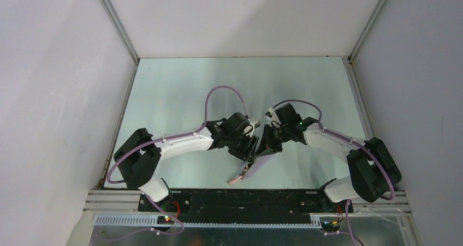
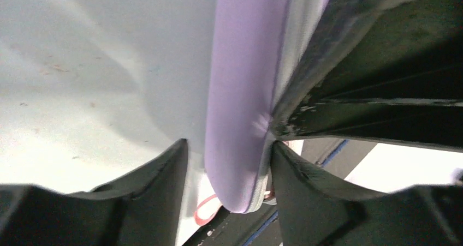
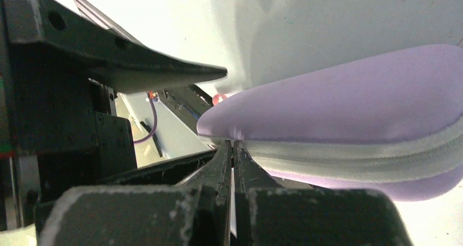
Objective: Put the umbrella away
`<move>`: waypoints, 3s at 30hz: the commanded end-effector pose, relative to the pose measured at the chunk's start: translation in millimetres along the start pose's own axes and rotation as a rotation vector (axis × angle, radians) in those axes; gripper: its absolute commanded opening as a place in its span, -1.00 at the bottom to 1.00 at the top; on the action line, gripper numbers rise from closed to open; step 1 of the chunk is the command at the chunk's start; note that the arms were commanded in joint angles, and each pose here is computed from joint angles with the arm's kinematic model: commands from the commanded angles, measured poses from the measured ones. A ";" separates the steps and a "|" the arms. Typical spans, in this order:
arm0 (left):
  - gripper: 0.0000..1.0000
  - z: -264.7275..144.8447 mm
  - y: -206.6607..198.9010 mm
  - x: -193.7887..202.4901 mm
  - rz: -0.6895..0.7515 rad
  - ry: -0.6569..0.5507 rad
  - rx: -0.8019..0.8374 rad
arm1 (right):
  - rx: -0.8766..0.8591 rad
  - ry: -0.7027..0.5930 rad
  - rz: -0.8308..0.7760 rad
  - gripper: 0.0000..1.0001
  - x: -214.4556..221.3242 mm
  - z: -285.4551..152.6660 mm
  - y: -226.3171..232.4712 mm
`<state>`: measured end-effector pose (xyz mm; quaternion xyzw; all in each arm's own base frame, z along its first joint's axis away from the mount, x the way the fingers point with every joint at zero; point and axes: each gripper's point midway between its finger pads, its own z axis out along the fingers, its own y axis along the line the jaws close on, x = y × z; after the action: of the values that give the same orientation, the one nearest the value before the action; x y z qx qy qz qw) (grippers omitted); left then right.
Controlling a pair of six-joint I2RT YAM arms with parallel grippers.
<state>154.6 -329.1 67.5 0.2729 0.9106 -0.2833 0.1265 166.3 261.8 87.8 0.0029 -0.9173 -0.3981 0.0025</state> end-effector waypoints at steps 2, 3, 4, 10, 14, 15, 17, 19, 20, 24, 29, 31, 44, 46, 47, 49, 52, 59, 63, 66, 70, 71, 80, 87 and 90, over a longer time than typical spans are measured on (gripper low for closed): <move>0.45 -18.5 14.5 -24.9 0.024 -0.109 -0.086 | -0.045 -0.041 -0.009 -1.00 -8.5 -9.9 13.7; 0.53 -23.9 11.4 -25.3 0.025 -0.126 -0.072 | -0.043 -0.051 -0.002 -1.00 -10.3 -9.7 13.6; 0.68 -21.7 12.7 -18.5 0.024 -0.125 -0.058 | -0.047 -0.060 -0.005 -1.00 -12.4 -9.3 14.5; 0.99 -24.1 8.1 1.8 0.063 -0.228 0.040 | -0.065 -0.050 0.012 -1.00 -14.2 -5.2 16.4; 0.99 -24.1 3.2 6.8 0.083 -0.267 0.091 | -0.067 -0.042 0.014 -1.00 -13.4 -4.8 16.1; 0.99 -22.4 0.9 8.5 0.096 -0.273 0.098 | -0.065 -0.041 0.016 -1.00 -13.0 -4.5 15.7; 0.99 -19.8 -4.6 11.4 0.120 -0.273 0.114 | -0.067 -0.038 0.017 -1.00 -12.8 -4.3 16.0; 0.99 -17.1 -9.5 17.3 0.131 -0.256 0.132 | -0.068 -0.036 0.018 -1.00 -12.6 -4.1 16.3; 0.99 -17.2 -13.4 16.2 0.138 -0.263 0.146 | -0.069 -0.036 0.019 -1.00 -12.3 -4.4 16.5; 0.99 -32.2 -24.4 9.3 0.160 -0.334 0.176 | -0.065 -0.036 0.022 -1.00 -12.8 -3.8 15.6; 0.99 -49.6 -27.5 0.9 0.133 -0.399 0.170 | -0.061 -0.048 0.020 -1.00 -13.6 -4.8 16.1; 0.99 -47.2 -31.3 1.8 0.109 -0.390 0.172 | -0.062 -0.055 0.020 -1.00 -14.6 -5.6 17.0; 0.99 -12.6 -12.4 18.1 0.067 -0.312 -0.089 | -0.095 -0.061 0.033 -1.00 -17.8 -5.8 25.5; 0.94 -9.3 -14.3 18.2 0.077 -0.302 -0.106 | -0.103 -0.059 0.033 -1.00 -16.6 -6.9 28.4; 0.80 -9.1 -14.1 16.7 0.081 -0.303 -0.114 | -0.104 -0.058 0.030 -1.00 -15.6 -7.1 29.2; 0.44 -5.7 -10.8 18.5 0.088 -0.294 -0.130 | -0.104 -0.047 0.019 -1.00 -11.7 -6.9 29.7; -0.18 -4.4 -9.0 18.9 0.096 -0.299 -0.132 | -0.107 -0.009 -0.009 -1.00 -0.6 -4.5 32.0; -0.72 -3.8 -9.1 17.0 0.131 -0.314 -0.122 | -0.196 0.080 -0.070 -1.00 24.5 6.0 61.3; -0.73 -6.1 -12.3 12.3 0.161 -0.323 -0.115 | -0.221 0.157 -0.097 -1.00 44.7 7.4 74.3; -0.68 -8.3 -15.2 6.6 0.198 -0.325 -0.114 | -0.196 0.199 -0.094 -1.00 53.2 9.3 69.8; -0.37 -13.0 -17.0 -2.9 0.210 -0.313 -0.104 | -0.191 0.184 -0.086 -1.00 46.4 6.8 71.4; -0.24 -17.6 -14.7 -8.1 0.198 -0.325 -0.102 | -0.204 0.157 -0.077 -1.00 38.0 2.2 74.5; 0.99 -102.6 -9.2 -48.0 0.100 -0.556 0.033 | -0.345 -0.063 -0.008 -1.00 -27.2 -58.2 118.3; 0.99 -168.9 -13.3 -65.8 0.100 -0.745 0.109 | -0.509 -0.164 0.024 -1.00 -58.6 -112.4 163.3; 0.99 -186.6 -15.6 -71.2 0.106 -0.799 0.128 | -0.559 -0.240 0.016 -1.00 -73.7 -139.6 180.4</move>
<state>192.1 -261.9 230.1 0.1848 0.7803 -0.3915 0.4514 228.9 286.1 230.9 -0.0799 -0.8230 -0.5605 -0.0471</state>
